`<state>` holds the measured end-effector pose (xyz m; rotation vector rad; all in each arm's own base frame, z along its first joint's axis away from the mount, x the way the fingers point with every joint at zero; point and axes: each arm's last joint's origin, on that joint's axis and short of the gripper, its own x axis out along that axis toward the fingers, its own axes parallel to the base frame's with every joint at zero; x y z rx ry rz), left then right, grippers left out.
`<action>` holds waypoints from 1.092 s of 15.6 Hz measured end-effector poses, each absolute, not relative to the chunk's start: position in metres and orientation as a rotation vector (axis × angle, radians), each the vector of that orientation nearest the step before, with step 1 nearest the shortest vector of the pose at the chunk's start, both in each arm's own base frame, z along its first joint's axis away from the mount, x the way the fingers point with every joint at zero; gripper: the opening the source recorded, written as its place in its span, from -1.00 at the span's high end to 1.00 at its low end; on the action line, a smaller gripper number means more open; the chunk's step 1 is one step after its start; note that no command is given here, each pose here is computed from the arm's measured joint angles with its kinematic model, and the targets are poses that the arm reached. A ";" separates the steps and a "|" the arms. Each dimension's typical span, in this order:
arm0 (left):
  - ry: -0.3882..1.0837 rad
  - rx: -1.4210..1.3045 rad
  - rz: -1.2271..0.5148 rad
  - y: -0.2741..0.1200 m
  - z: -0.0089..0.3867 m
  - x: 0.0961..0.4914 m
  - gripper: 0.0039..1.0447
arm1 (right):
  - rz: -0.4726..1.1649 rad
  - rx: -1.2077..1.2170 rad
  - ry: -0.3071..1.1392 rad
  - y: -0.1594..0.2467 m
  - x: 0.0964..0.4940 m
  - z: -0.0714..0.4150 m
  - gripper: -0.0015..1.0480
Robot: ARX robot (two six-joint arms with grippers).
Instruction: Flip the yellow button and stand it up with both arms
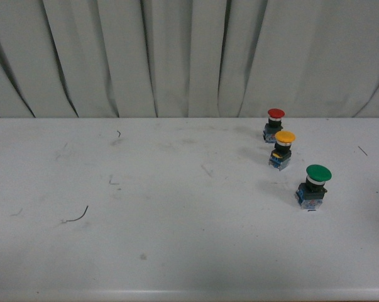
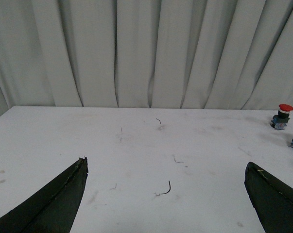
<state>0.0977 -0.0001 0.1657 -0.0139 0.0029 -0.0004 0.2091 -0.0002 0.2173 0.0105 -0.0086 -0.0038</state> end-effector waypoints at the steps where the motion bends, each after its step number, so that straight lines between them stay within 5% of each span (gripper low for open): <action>1: 0.003 -0.014 0.000 0.000 0.166 0.098 -0.88 | -0.004 0.008 0.022 0.000 0.202 0.206 0.61; 3: 0.003 -0.014 0.000 0.000 0.166 0.098 -0.88 | -0.003 0.005 -0.002 0.000 0.185 0.200 0.96; 17: 0.003 -0.014 0.000 0.000 0.166 0.098 -0.88 | -0.002 0.003 -0.014 0.000 0.127 0.170 0.97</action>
